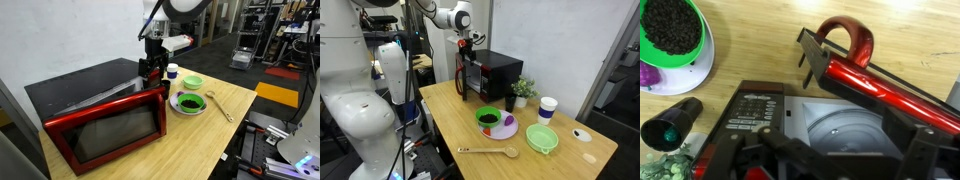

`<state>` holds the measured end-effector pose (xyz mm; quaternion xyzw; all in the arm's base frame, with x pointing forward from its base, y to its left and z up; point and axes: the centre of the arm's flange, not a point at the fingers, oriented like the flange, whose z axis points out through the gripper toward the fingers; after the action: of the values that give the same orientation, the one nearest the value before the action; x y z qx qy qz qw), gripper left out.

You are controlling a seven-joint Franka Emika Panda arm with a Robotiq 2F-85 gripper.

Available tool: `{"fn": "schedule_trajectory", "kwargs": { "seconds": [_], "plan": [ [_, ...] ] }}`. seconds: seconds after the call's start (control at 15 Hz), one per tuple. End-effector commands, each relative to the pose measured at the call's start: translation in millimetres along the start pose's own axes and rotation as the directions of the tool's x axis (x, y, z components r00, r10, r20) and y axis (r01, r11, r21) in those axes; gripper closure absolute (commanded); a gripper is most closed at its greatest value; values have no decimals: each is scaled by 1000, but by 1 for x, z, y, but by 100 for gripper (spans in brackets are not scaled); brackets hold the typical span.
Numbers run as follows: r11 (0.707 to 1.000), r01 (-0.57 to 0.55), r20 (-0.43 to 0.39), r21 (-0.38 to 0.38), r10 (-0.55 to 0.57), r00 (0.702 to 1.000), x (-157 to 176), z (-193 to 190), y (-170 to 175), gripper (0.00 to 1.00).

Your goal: Move the green bowl and the white plate to the right on the table, then open the microwave door

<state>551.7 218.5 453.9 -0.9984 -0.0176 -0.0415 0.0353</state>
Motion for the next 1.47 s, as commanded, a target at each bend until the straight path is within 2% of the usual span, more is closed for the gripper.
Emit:
{"fn": "schedule_trajectory", "kwargs": {
  "seconds": [0.0,0.47,0.87,1.4],
  "plan": [
    [999,-19,-30,-33,18,999,15,10,1,0],
    [999,-3,-68,-38,1,998,26,15,-1,0],
    [999,9,-41,-32,-10,999,14,20,-9,0],
    [998,68,-54,-18,-69,996,-8,2,-36,0]
  ]
}}
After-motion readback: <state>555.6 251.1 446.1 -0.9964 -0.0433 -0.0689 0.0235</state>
